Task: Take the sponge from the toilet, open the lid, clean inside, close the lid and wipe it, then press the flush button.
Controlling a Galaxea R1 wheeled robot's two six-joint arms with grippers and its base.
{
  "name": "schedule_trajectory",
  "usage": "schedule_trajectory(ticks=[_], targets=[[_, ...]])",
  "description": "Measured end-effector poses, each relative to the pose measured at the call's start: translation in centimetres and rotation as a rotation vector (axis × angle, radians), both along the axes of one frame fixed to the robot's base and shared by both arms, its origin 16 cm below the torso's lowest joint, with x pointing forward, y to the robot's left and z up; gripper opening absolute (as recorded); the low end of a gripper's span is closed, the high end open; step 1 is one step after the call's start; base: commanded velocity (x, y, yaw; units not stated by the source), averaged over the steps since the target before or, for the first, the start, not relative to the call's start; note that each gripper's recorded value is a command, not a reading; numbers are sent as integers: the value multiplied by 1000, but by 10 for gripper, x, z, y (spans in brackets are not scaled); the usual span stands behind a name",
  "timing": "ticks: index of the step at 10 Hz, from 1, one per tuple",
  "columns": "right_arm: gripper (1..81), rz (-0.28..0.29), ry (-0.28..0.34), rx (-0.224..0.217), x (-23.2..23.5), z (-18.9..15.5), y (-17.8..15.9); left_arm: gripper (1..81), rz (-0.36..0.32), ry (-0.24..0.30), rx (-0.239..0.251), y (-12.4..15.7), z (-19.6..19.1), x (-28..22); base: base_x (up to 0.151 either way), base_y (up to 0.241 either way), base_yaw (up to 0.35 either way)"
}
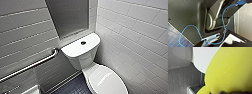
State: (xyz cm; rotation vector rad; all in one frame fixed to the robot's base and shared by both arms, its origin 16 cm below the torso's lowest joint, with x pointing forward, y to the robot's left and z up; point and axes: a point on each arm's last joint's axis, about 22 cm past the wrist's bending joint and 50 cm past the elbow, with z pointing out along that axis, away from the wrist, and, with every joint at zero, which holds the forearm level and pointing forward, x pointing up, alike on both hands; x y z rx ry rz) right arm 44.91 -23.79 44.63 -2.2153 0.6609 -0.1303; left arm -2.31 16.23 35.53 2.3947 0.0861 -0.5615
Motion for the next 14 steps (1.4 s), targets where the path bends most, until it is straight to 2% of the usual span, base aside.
schedule_trajectory(ticks=[3,5,9,12,14], targets=[[10,63,-102,48,61,13,29,811,0,-12,0,0,-4,8,0,0,0],[10,110,-110,81,86,-4,64,811,1,-14,-2,-2,-5,10,0,0,0],[10,162,-119,22,147,-52,82,811,7,-15,-14,-13,-5,11,0,0,0],[10,218,-157,11,213,-62,129,811,3,-14,-4,-9,-7,9,0,0,0],[10,264,-144,-10,234,-74,152,811,1,-13,-1,-7,-8,9,0,0,0]])
